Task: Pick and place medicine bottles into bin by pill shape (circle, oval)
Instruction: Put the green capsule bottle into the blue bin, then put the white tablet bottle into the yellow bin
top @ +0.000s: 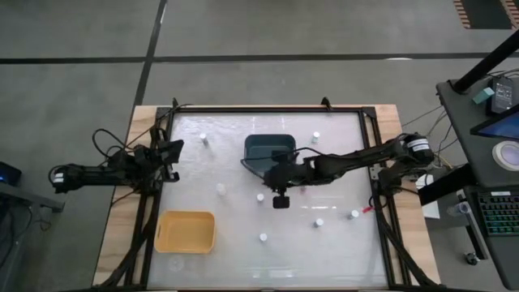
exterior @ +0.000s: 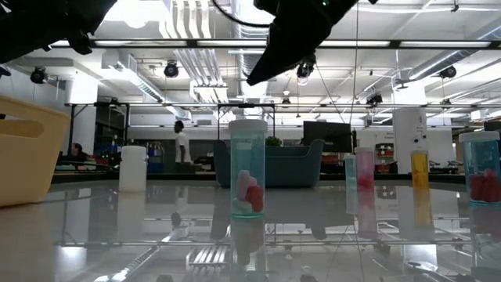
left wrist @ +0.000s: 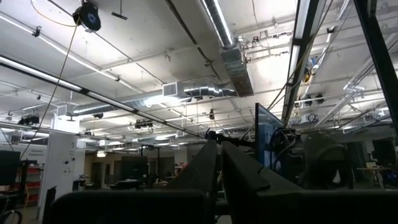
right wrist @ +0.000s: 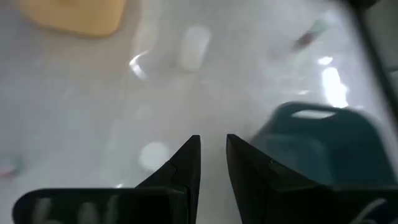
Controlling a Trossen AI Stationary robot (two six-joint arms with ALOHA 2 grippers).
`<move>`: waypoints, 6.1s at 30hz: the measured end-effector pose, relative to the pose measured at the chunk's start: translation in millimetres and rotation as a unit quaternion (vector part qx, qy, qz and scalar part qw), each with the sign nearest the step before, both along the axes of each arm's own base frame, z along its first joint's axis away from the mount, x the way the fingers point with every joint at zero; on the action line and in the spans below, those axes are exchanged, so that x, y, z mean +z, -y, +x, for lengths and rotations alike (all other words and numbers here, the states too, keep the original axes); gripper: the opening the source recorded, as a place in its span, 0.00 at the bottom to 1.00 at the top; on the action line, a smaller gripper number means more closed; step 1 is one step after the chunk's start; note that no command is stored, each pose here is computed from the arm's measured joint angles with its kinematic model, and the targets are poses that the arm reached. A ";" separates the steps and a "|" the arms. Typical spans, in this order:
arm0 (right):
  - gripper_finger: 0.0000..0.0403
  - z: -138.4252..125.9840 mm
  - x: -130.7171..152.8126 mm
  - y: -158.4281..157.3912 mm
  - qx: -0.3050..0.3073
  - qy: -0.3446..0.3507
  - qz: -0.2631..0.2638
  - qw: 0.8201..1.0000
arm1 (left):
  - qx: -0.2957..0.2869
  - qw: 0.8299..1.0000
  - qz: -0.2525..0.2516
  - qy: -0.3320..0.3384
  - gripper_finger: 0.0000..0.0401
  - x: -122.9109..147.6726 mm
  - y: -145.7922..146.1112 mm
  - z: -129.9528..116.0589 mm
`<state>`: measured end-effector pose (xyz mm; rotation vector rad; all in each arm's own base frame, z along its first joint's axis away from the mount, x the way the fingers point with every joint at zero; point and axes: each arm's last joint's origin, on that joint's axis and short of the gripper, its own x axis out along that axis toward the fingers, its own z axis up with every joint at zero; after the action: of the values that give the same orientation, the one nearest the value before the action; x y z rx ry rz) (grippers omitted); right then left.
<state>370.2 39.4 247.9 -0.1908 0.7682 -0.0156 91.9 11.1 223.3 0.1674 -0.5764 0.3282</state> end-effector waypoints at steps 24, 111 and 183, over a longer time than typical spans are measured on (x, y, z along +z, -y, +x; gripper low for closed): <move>0.59 29.7 -42.2 -10.1 -0.006 -0.101 0.074 0.992 | 0.001 1.000 0.000 0.001 0.02 0.2 0.0 -0.1; 0.30 -16.4 52.6 53.0 -0.075 -0.002 0.081 0.994 | 0.012 1.000 -0.010 0.003 0.02 0.4 -0.9 -0.5; 0.51 16.0 -28.6 138.1 -0.197 -0.069 0.046 0.977 | 0.015 1.000 -0.010 0.004 0.02 0.7 -1.0 -0.7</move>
<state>386.2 -98.6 219.3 0.0510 0.9333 -0.3449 91.3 12.0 224.0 0.1545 -0.5796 0.3632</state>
